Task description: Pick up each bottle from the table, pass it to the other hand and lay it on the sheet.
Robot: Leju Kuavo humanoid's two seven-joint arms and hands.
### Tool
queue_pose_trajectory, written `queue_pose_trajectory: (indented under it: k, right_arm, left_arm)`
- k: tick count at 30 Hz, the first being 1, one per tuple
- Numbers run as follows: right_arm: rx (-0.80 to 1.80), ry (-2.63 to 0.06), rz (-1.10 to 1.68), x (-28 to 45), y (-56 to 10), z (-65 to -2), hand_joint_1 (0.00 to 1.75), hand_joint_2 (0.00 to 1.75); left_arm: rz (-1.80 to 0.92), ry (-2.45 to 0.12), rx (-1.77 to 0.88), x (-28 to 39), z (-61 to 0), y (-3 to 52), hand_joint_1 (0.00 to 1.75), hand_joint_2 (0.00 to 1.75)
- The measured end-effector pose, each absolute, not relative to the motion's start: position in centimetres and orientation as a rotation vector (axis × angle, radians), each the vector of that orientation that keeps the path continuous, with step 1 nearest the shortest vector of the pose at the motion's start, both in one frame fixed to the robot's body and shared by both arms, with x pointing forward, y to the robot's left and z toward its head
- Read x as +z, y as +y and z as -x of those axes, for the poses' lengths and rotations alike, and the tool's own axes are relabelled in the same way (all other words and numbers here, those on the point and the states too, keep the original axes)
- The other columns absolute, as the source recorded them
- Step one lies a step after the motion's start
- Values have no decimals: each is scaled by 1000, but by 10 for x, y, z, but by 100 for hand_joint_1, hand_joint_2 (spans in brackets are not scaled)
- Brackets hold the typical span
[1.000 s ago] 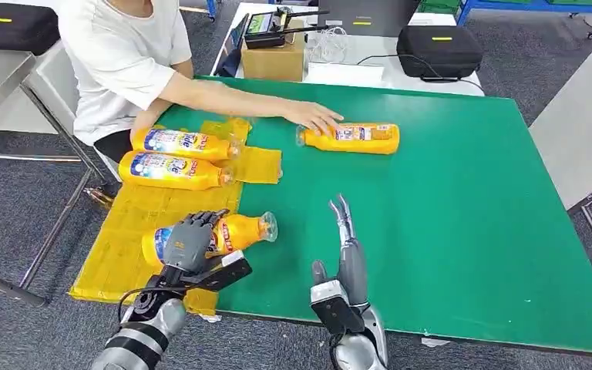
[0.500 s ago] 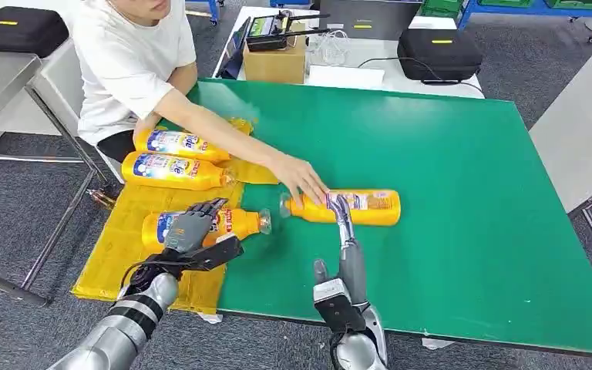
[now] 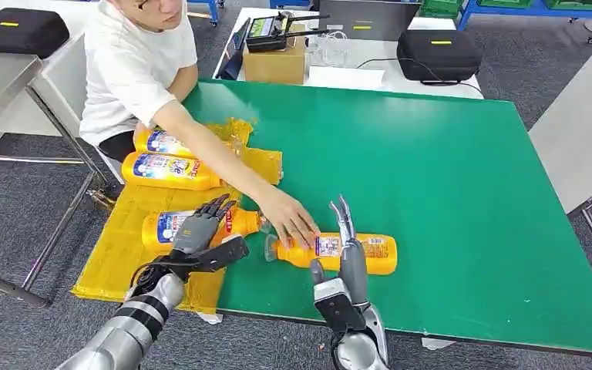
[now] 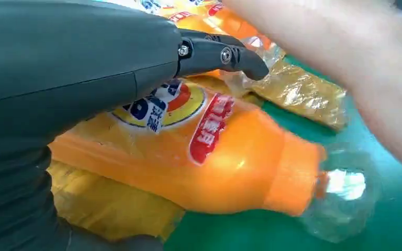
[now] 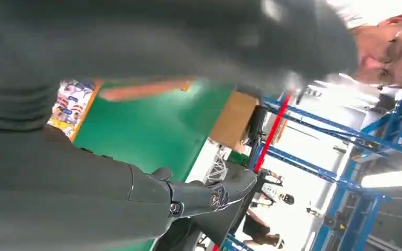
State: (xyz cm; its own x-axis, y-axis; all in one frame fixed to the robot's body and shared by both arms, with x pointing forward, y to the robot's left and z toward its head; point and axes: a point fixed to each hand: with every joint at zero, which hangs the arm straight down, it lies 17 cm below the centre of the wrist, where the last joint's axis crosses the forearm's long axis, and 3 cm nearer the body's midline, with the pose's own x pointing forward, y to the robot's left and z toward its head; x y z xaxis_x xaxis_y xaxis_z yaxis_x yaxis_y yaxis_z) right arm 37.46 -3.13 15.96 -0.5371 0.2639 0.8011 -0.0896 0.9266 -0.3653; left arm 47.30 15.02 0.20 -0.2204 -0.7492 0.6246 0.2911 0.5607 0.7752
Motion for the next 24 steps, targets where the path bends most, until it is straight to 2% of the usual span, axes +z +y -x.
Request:
queue_pose_trajectory:
  k: [1,3,7,11,16,24]
  right_arm:
    - [465,-2085,146,157,-32,-375,0,175]
    - [480,-2072,164,149,-35,-373,0,175]
    - [489,-2059,167,142,-36,-371,0,175]
    - [508,-2057,190,139,-37,-370,0,175]
    - [692,-2102,374,134,-34,-365,0,175]
    - [1019,-1925,454,78,-24,-362,0,175]
  left_arm:
    - [-345,-1580,-877,21,-472,146,0,175]
    - [-213,-1640,-424,54,-470,156,0,175]
    - [-100,-1663,-96,81,-467,169,0,175]
    - [-97,-1737,-39,104,-462,175,0,175]
    - [102,-1885,313,161,-448,194,0,175]
    - [123,-2078,398,226,-421,208,0,175]
